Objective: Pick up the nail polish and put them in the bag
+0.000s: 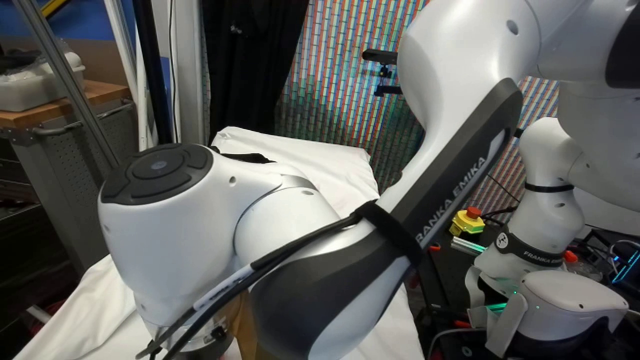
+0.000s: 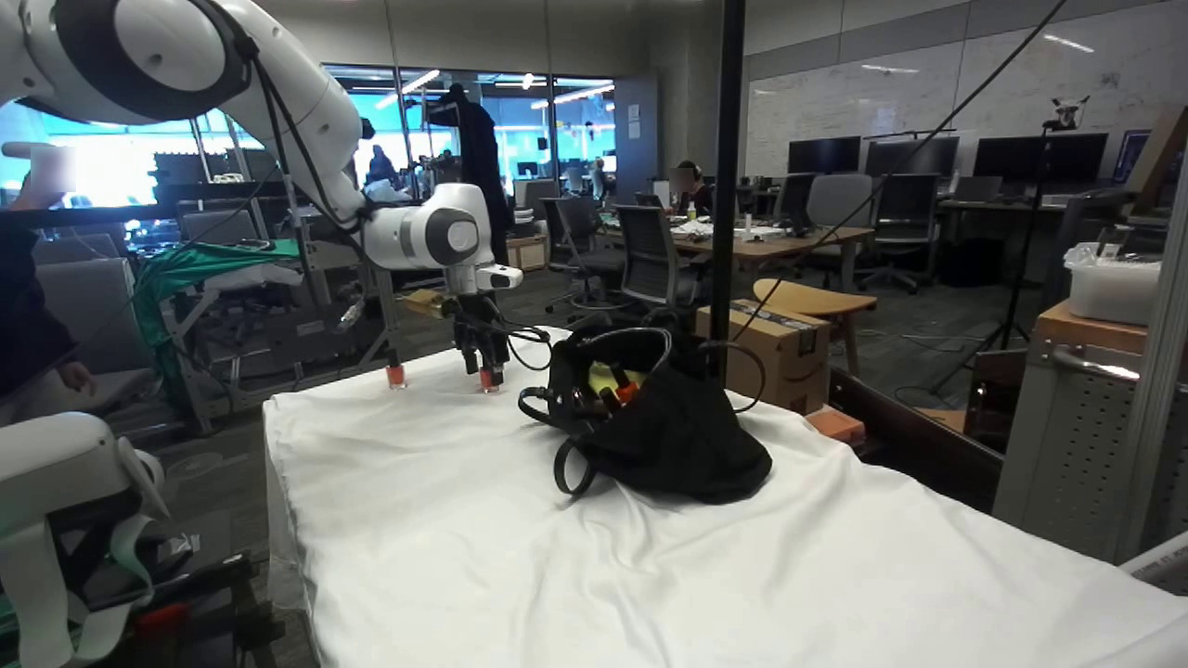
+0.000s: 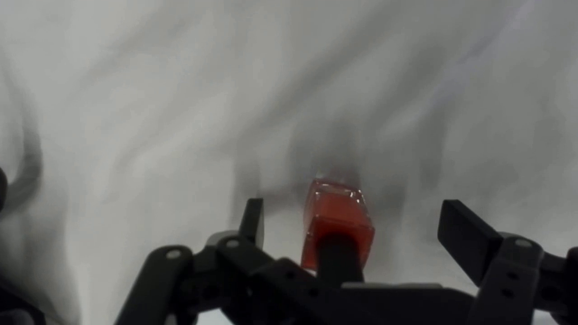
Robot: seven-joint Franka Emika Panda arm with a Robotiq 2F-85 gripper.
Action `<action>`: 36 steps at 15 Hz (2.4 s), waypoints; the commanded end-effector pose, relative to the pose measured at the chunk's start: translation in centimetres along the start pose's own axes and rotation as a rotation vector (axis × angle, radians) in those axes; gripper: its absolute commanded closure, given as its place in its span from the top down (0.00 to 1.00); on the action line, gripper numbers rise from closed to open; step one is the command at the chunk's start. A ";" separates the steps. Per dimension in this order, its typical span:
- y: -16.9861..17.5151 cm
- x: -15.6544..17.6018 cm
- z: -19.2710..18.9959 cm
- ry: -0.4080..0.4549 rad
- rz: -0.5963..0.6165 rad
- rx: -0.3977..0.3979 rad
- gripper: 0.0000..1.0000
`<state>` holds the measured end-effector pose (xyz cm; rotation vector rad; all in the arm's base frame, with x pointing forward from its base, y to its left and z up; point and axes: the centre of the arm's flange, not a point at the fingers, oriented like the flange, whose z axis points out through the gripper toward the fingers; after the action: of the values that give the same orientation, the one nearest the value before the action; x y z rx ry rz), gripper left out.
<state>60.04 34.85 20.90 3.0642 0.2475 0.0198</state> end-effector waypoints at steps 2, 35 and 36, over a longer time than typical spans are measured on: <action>0.9 -0.3 0.2 0.016 -0.017 0.031 1.00; 4.8 -1.2 -2.5 -0.020 0.004 -0.029 0.16; 5.8 -1.2 -2.9 -0.018 0.012 -0.031 0.16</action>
<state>60.08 32.22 21.45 3.0442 0.2379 -0.0093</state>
